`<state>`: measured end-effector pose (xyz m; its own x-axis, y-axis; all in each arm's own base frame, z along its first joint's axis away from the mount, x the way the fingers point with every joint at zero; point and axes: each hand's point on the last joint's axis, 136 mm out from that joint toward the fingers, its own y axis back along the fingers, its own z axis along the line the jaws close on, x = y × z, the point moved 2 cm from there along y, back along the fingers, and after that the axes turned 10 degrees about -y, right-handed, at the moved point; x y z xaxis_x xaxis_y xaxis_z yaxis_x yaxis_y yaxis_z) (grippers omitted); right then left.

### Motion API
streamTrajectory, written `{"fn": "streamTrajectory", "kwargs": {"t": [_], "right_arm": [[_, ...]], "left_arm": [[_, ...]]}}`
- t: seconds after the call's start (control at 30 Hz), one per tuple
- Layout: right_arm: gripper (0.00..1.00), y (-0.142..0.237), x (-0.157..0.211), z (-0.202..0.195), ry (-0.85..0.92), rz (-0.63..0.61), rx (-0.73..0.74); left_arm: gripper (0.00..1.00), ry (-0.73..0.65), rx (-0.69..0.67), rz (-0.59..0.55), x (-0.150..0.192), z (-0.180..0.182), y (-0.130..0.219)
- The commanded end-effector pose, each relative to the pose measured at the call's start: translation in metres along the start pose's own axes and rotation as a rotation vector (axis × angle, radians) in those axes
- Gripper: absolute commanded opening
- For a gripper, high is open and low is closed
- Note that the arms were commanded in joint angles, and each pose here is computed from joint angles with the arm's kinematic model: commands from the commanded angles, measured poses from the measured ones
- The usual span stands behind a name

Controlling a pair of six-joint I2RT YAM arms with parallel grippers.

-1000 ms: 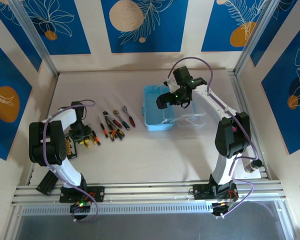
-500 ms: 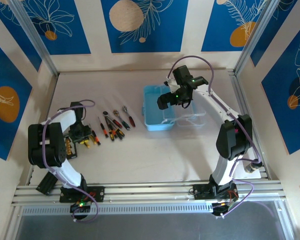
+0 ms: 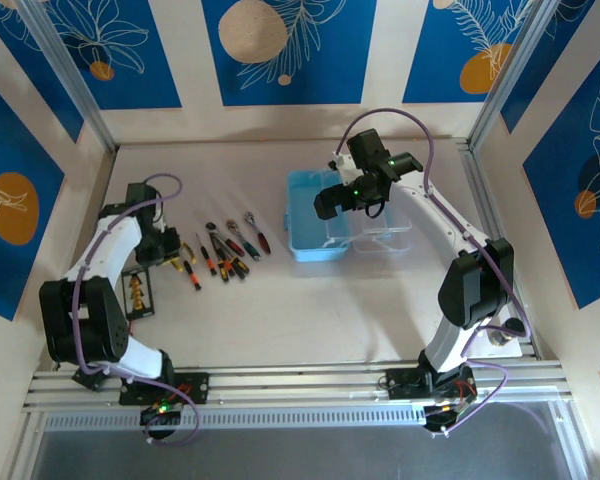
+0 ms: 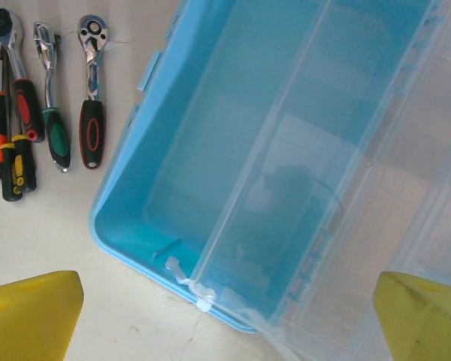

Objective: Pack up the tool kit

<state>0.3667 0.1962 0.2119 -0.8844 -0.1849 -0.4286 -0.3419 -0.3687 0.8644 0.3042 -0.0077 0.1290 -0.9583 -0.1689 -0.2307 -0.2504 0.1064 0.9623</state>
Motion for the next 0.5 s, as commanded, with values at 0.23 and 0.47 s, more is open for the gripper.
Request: {"fn": "streamTrajectory", "kwargs": {"t": [0.23, 0.47], "right_arm": [[0.85, 0.026, -0.019, 0.070, -0.015, -0.043, -0.273], [0.71, 0.024, -0.025, 0.083, -0.045, -0.048, -0.334]], "left_arm": [[0.00, -0.348, 0.490, -0.195, -0.051, -0.215, 0.065], [0.00, -0.424, 0.631, -0.183, -0.056, -0.283, 0.059]]}}
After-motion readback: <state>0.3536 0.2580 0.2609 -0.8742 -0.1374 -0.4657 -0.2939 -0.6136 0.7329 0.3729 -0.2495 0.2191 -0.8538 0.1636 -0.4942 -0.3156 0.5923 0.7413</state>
